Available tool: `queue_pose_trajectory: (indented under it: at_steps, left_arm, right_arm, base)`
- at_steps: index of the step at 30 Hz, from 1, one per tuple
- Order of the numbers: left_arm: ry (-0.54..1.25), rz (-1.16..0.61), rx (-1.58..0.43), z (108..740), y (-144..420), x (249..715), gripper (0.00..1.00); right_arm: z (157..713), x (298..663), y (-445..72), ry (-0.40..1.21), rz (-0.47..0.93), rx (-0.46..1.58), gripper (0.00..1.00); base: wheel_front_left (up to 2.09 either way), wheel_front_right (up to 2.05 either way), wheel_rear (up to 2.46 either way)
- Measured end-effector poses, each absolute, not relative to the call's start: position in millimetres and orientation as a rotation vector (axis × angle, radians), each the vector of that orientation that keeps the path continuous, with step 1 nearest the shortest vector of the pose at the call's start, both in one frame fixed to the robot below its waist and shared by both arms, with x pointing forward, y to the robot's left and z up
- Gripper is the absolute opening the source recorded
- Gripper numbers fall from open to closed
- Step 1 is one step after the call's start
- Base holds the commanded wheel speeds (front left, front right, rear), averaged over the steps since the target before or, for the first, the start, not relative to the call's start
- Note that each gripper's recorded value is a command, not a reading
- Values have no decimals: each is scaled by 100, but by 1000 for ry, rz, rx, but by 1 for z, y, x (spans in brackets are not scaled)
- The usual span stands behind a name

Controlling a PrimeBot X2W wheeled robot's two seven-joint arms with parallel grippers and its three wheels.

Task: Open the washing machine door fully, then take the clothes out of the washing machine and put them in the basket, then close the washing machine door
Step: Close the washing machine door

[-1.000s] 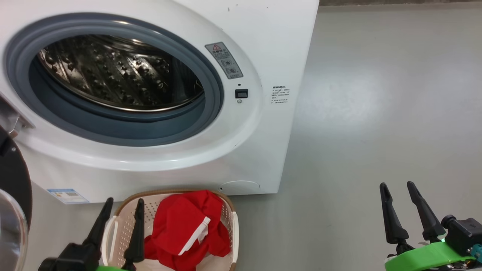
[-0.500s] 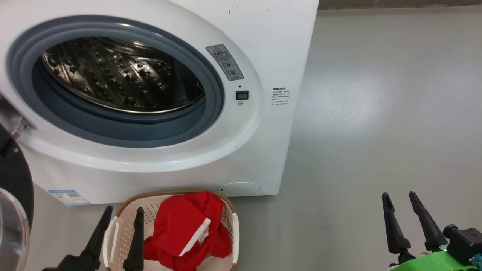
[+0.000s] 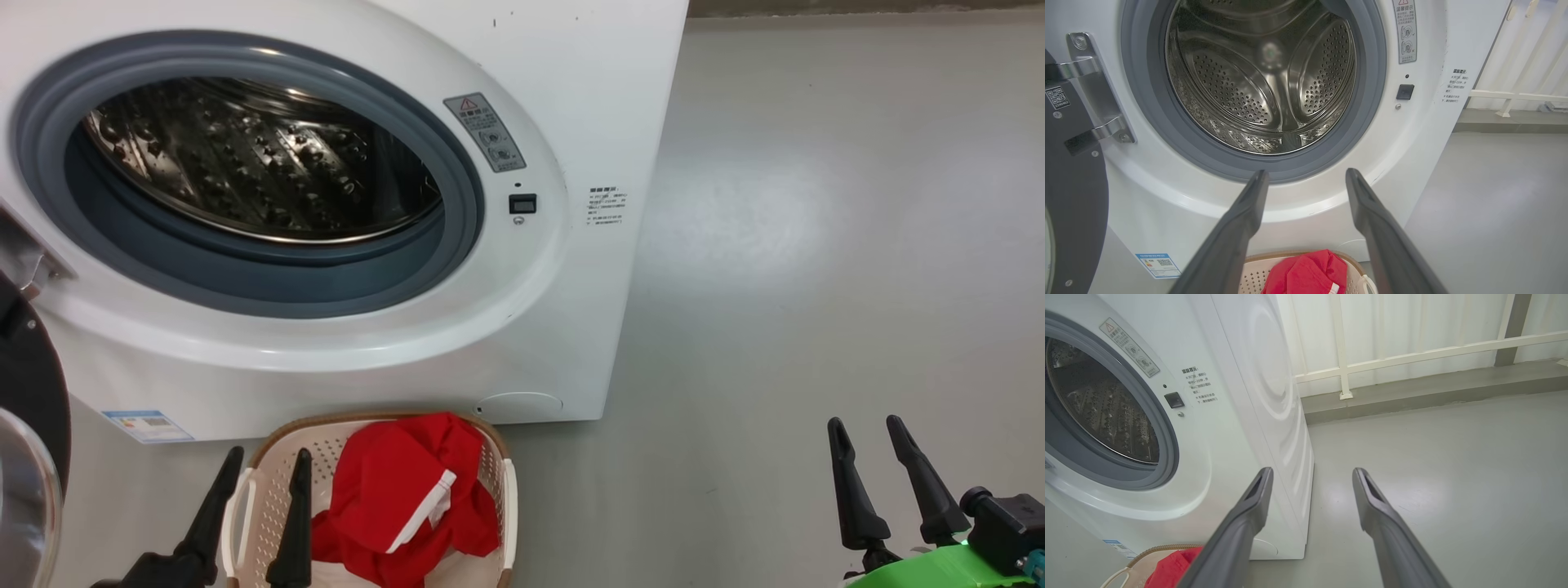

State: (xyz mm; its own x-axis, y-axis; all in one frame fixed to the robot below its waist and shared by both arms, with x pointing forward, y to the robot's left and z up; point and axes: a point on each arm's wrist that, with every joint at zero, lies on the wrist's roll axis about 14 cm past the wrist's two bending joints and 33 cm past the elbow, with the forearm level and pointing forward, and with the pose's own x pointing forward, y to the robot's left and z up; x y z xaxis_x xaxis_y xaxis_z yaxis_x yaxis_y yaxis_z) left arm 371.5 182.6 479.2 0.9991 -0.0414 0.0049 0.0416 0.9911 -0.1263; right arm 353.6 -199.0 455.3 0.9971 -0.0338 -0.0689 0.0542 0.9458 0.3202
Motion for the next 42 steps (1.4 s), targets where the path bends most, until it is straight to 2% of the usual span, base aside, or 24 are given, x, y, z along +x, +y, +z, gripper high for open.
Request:
queue_pose_trajectory:
  at_steps: [18,42]
  left_arm:
    - [4,-41,-129,477,182,372,100]
    - [7,-4,-138,476,193,364,100]
  right_arm:
    - [452,356,-197,73,-42,329,100]
    - [451,363,-184,81,0,333,100]
  base:
    - [-112,112,0]
    - [-5,5,0]
